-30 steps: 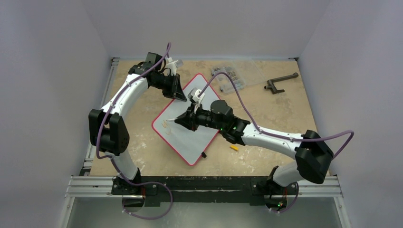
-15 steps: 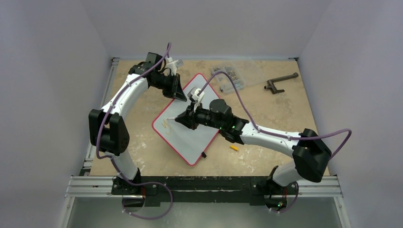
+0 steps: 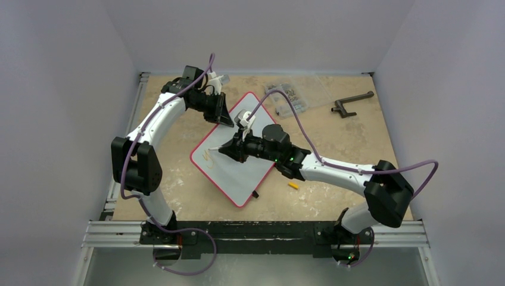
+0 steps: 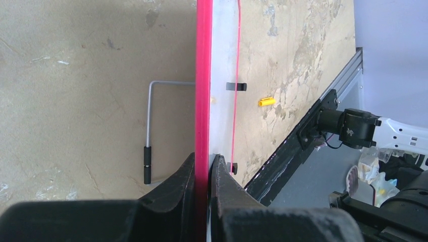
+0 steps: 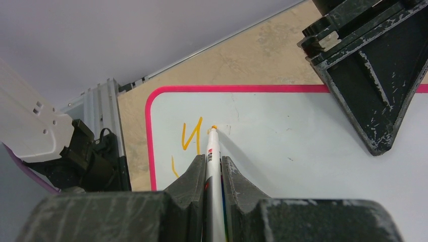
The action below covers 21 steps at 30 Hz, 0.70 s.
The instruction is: Write a sentence on the whiteboard
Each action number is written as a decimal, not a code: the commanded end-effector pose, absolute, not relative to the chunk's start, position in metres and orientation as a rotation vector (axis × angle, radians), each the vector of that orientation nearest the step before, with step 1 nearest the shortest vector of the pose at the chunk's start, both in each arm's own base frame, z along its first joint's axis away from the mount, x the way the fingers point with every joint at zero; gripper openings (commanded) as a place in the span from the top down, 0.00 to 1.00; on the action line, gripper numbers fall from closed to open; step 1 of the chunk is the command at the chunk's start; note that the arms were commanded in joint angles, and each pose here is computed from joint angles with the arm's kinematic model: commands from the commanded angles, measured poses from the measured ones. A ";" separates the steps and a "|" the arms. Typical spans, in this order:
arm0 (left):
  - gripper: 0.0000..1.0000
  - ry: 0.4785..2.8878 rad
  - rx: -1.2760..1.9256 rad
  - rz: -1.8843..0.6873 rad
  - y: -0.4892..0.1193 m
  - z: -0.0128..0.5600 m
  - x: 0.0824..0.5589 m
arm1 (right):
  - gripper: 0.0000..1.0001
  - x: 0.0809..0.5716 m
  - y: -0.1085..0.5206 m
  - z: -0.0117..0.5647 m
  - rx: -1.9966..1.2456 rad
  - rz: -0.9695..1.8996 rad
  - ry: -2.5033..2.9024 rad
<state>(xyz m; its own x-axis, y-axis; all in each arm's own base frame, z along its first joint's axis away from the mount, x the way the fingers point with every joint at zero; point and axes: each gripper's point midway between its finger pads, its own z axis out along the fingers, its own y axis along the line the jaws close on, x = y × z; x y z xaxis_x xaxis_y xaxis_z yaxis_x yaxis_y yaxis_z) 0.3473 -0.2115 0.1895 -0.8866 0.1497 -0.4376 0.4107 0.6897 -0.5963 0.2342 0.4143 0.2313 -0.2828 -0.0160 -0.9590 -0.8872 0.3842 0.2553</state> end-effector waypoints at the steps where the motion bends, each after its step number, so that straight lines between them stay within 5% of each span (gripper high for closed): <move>1: 1.00 2.615 0.438 -0.664 -0.177 0.158 0.367 | 1.00 0.232 0.411 0.216 -0.861 1.047 1.638; 21: 1.00 2.623 0.433 -0.656 -0.176 0.157 0.366 | 1.00 0.236 0.392 0.196 -0.812 0.962 1.710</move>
<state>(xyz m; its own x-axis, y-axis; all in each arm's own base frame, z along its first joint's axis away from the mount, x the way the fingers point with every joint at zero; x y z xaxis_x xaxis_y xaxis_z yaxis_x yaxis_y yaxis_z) 0.3486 -0.2118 0.1891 -0.8837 0.1513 -0.4428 0.4156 0.6887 -0.5941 0.2248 0.4022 0.2119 -0.2951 -0.0433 -0.9545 -0.8861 0.3860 0.2564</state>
